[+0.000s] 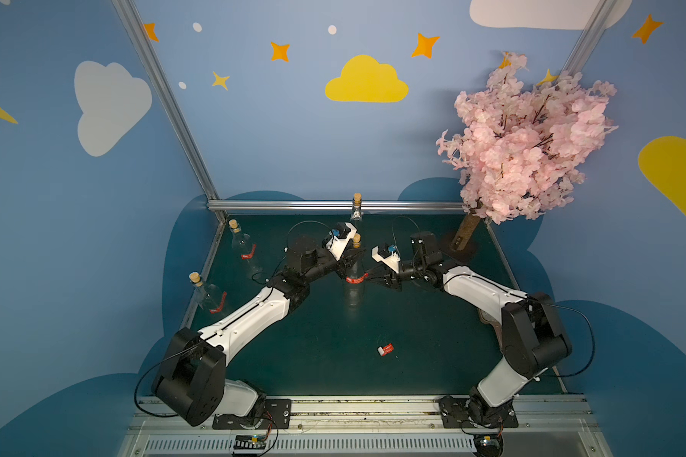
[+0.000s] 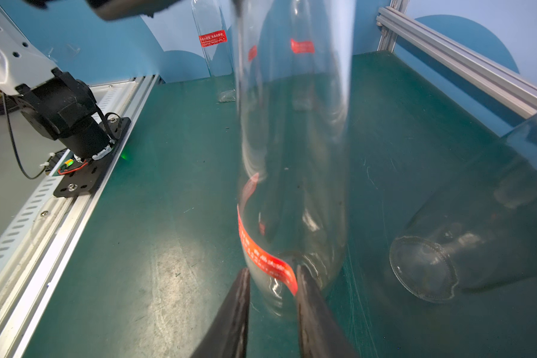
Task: Remove the label from the bottle
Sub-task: Tear open the label from the bottle.
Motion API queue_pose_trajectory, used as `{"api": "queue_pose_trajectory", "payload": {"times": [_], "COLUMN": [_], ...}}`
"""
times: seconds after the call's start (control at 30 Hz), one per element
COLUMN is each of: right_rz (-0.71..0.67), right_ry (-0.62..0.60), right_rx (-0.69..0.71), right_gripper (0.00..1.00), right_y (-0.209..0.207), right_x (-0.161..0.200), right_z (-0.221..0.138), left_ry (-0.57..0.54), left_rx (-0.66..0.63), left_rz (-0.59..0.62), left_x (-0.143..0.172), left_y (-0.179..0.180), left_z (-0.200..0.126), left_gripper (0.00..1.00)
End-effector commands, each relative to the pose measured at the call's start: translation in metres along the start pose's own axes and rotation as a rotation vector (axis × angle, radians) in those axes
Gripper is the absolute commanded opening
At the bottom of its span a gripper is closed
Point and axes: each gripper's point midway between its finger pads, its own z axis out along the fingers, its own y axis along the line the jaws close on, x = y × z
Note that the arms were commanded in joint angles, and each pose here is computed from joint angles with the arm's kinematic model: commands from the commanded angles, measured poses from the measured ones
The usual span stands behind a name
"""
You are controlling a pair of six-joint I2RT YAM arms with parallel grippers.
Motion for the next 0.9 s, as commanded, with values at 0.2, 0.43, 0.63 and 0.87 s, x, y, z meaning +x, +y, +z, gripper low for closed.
{"api": "queue_pose_trajectory", "payload": {"times": [0.2, 0.43, 0.63, 0.87], "right_rz": [-0.006, -0.003, 0.011, 0.027], "right_ry": [-0.021, -0.021, -0.014, -0.024], "right_rx": [-0.034, -0.037, -0.020, -0.011], "right_gripper": [0.17, 0.14, 0.14, 0.12], "right_y": [0.0073, 0.0119, 0.0091, 0.0033], "right_x": [-0.0062, -0.0048, -0.0025, -0.0036], "right_z": [0.0000, -0.0024, -0.0023, 0.0006], "left_ry": [0.046, 0.044, 0.044, 0.040], "left_rx": [-0.015, -0.017, -0.015, -0.012], "left_rz": [-0.006, -0.009, -0.012, -0.012], "left_x": [0.0177, 0.0174, 0.0182, 0.0161], "left_y": [0.0064, 0.0065, 0.0064, 0.0056], "left_z": [0.0012, 0.0010, 0.0009, 0.0004], "left_gripper": [0.25, 0.25, 0.25, 0.25]}}
